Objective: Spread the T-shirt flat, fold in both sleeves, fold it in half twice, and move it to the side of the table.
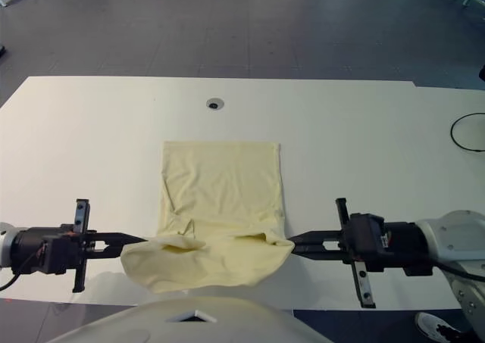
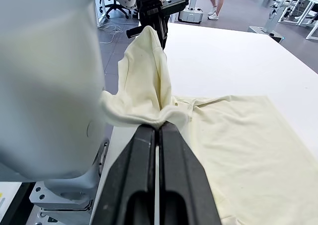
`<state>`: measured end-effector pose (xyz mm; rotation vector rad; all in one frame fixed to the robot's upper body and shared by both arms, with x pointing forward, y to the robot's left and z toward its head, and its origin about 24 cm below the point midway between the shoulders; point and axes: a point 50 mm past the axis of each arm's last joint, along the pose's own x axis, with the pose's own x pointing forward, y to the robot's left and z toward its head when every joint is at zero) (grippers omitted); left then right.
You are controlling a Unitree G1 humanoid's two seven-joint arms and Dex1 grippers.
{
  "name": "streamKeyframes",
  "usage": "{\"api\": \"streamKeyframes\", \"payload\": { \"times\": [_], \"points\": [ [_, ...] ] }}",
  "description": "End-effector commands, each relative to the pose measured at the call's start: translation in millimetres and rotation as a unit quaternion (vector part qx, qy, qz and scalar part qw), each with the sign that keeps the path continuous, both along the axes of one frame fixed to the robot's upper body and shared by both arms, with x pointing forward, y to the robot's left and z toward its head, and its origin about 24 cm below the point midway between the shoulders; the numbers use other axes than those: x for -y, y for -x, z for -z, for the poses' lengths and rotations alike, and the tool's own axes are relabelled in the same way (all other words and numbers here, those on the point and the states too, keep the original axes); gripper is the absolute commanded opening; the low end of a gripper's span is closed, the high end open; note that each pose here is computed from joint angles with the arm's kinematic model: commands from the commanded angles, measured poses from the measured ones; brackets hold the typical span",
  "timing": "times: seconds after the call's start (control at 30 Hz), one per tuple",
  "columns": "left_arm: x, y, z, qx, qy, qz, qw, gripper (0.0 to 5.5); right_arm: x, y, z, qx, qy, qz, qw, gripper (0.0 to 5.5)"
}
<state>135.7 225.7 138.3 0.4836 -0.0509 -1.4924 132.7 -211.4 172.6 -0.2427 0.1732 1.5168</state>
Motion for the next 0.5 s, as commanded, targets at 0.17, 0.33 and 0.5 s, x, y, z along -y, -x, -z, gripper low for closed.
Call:
{"api": "streamKeyframes", "payload": {
  "times": [0.17, 0.33, 0.5],
  "points": [
    [2, 14, -24, -0.069, 0.048, 0.021, 0.996, 0.0, -2, 11, -11, -0.031, -0.015, -0.038, 0.999, 0.01],
    [1, 22, -28, -0.093, 0.048, 0.044, 0.993, 0.0, -6, 26, -4, -0.068, -0.002, -0.083, 0.994, 0.01],
    [3, 30, -26, -0.115, 0.053, 0.055, 0.99, 0.0, -11, 36, -3, -0.091, -0.011, -0.11, 0.99, 0.01]
  ]
}}
